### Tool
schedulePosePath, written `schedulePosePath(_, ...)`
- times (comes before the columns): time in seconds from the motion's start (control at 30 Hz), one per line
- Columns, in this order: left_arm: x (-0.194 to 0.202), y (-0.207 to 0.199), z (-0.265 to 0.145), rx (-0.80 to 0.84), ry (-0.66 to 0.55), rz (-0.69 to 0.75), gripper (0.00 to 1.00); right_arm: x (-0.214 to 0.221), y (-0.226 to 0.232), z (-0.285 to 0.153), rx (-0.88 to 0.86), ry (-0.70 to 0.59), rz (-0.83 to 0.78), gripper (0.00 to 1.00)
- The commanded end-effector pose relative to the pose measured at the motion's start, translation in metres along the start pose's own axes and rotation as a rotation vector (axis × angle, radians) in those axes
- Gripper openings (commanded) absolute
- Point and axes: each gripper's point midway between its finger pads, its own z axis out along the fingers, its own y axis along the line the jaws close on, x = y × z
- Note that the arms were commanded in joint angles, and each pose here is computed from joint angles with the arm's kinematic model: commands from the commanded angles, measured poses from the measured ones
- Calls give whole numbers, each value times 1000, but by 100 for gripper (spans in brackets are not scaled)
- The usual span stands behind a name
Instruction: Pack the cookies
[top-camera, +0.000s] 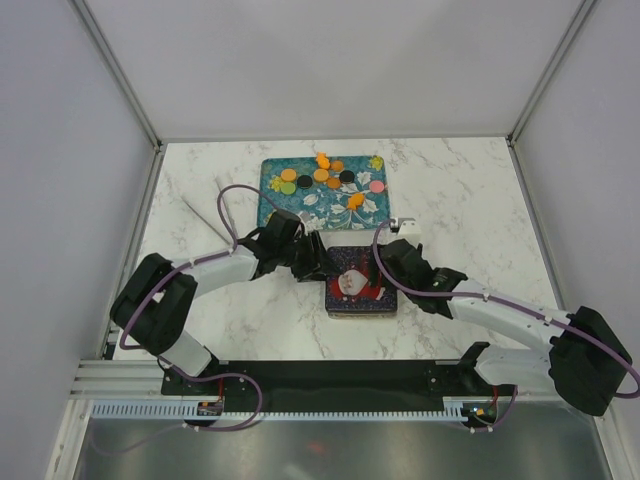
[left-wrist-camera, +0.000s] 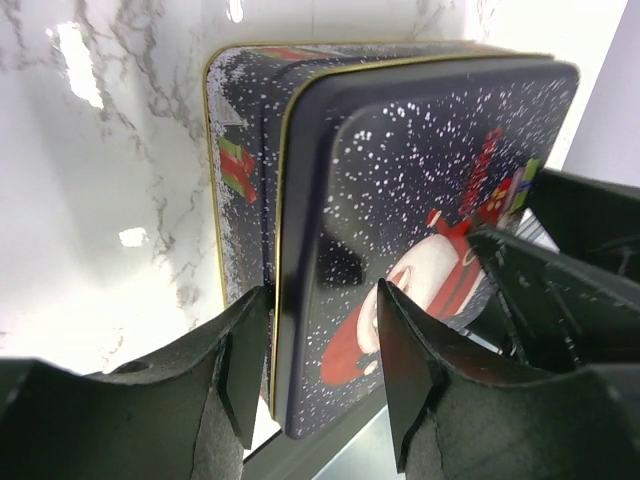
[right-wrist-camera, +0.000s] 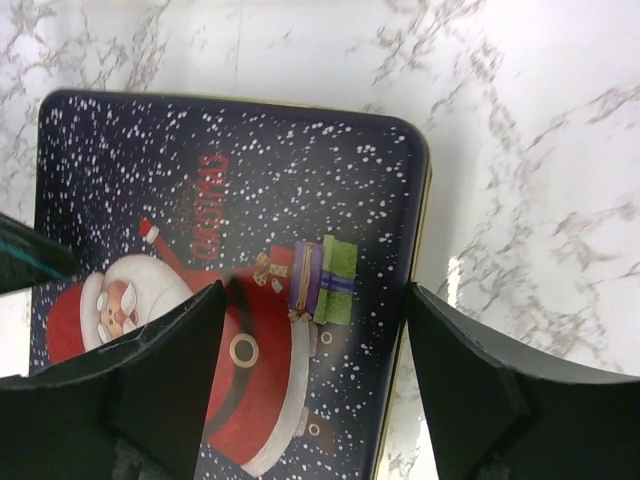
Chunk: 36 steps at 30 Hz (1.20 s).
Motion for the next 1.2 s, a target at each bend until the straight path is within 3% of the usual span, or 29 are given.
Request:
schedulePosePath(0.0, -39, -41, 0, 122, -132, 109, 54, 64, 62, -23, -347, 257, -3, 78)
schedulePosePath(0.27, -43, -37, -1, 110, -133, 123, 61, 64, 85, -49, -560, 268, 75, 87)
schedulePosePath(0.5, -48, -41, -5, 105, -131, 169, 69, 50, 98, -73, -695, 233, 95, 80)
schedulePosePath(0.73, -65, -35, -31, 1, -231, 205, 74, 35, 51, -52, -404, 175, 70, 81)
schedulePosePath(0.93, -82, -31, -73, -85, -386, 211, 78, 19, 51, -58, -432, 130, 64, 83)
schedulePosePath(1.17, -59, -19, -94, -66, -408, 140, 78, -9, 31, -48, -325, 82, 31, 86)
